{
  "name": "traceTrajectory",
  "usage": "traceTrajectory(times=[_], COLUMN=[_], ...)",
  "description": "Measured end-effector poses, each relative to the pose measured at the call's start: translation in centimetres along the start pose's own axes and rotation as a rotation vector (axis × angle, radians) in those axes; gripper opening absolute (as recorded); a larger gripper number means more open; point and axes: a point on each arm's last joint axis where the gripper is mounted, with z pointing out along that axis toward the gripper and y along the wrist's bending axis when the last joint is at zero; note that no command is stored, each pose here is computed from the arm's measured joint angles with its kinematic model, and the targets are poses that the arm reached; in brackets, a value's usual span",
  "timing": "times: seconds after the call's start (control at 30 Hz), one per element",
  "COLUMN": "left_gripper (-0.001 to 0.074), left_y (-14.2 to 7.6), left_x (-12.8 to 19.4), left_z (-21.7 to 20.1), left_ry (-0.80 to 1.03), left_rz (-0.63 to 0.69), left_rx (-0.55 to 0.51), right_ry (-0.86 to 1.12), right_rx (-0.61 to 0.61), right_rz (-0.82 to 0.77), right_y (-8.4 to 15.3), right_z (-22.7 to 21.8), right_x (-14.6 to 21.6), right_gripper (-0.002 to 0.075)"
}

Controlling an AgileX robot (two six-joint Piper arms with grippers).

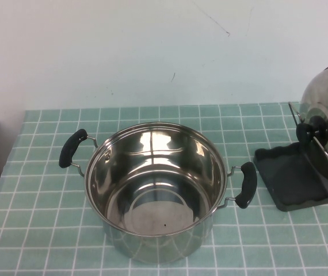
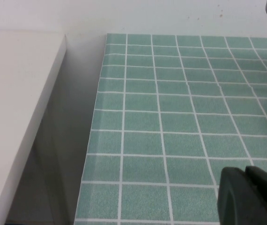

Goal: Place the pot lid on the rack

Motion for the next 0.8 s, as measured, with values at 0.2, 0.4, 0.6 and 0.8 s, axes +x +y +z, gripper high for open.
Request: traceTrajectory(times=[0.2,0.4,0.6,0.8], left_gripper=[-0.0001,-0.0001,-0.0001,-0.0002], left_y=[0.00,0.00,0.00,0.00], left_x=[0.00,0.00,0.00,0.00], left_z=[0.00,0.00,0.00,0.00], left_ry=[0.000,0.000,0.000,0.000], left_rz=[0.000,0.000,0.002,0.002], left_rx=[0.000,0.000,0.000,0.000], right_ry=[0.000,0.000,0.000,-0.006], right_rx=[0.000,0.000,0.000,0.003], right_rz=[0.000,0.000,0.000,0.004], right_y=[0.00,0.00,0.00,-0.02], right_z=[0.00,0.00,0.00,0.03], right_x=[0.00,0.00,0.00,-0.03], right_gripper=[-0.0003,-0.0003,-0.0003,-0.0003])
